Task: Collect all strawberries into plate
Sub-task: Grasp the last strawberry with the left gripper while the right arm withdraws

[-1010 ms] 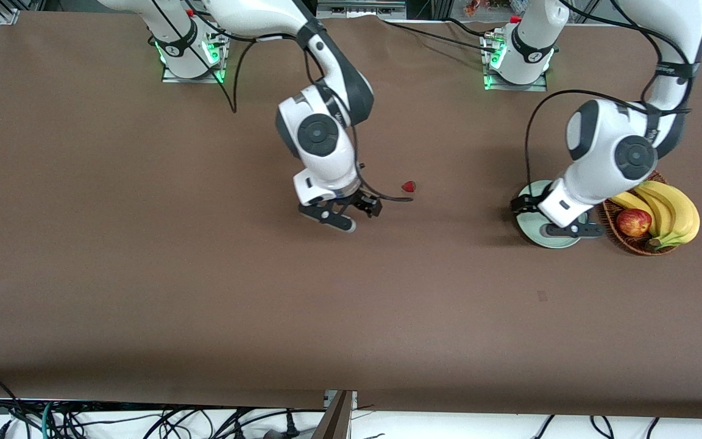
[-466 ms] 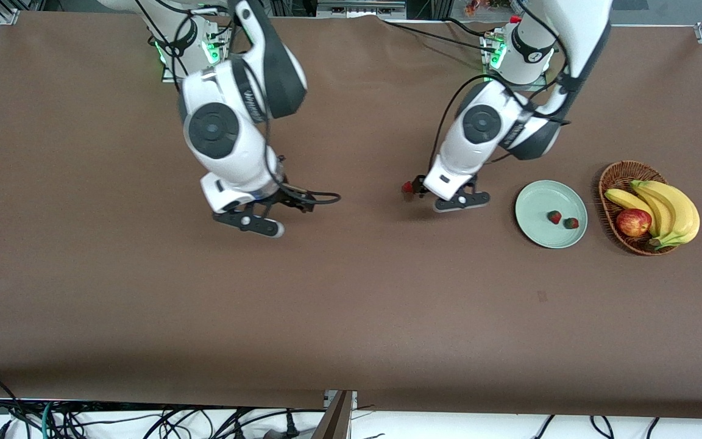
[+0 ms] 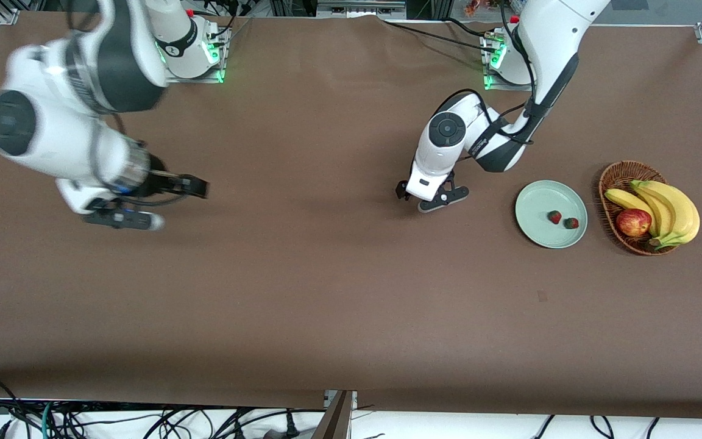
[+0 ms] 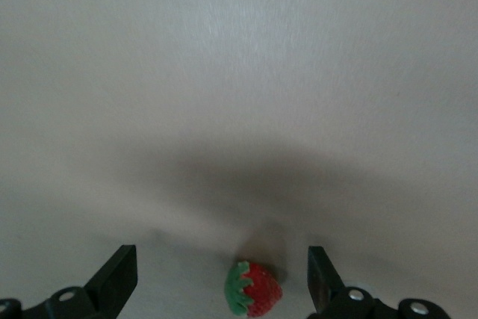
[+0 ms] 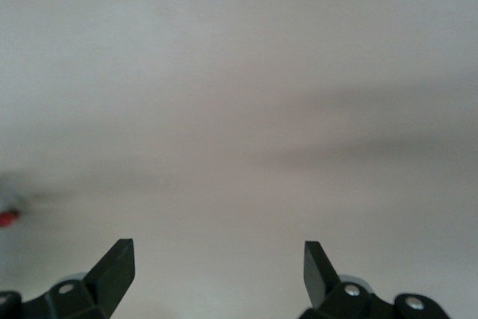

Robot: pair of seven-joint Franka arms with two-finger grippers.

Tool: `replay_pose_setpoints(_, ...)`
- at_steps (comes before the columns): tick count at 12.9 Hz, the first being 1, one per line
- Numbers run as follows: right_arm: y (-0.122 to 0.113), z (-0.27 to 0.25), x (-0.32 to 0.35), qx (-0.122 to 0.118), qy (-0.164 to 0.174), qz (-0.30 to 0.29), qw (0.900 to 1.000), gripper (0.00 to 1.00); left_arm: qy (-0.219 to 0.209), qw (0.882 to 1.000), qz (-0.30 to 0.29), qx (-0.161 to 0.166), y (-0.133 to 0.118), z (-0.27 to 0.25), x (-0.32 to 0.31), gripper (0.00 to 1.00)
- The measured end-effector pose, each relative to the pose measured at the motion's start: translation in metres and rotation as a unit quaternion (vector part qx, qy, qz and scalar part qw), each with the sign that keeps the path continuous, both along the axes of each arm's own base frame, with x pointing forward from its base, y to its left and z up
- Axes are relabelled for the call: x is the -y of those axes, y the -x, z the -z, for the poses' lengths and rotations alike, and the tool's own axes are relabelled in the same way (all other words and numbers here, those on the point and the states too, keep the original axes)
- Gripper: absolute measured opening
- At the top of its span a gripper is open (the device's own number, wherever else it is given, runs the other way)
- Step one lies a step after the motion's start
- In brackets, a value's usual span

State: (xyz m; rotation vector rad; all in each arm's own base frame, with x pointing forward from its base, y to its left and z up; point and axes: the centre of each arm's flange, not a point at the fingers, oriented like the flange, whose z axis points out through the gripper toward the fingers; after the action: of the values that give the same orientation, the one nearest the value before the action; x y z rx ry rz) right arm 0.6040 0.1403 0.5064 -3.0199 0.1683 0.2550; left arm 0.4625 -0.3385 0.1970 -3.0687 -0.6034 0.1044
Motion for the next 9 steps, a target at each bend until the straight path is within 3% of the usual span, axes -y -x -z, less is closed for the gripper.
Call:
replay_pose_setpoints(4,0.036,-0.057,0.052,0.009,0.010,-0.026,1.000,1.00,-0.017,1.000,-0.011,0.007,0.015,0.011,0.017,0.99)
replay_pose_setpoints(5,0.049,-0.067,0.055,0.014,0.012,-0.031,0.999,1.00,-0.020,1.000,-0.013,0.010,0.015,0.012,0.017,0.93)
replay_pose_setpoints(7,0.072,-0.078,0.060,0.020,0.019,-0.041,0.999,1.00,-0.020,1.000,-0.015,0.011,0.015,0.012,0.017,0.68)
replay_pose_setpoints(9,0.082,-0.081,0.067,0.025,0.024,-0.055,0.998,1.00,-0.019,1.000,-0.015,0.011,0.015,0.011,0.018,0.51)
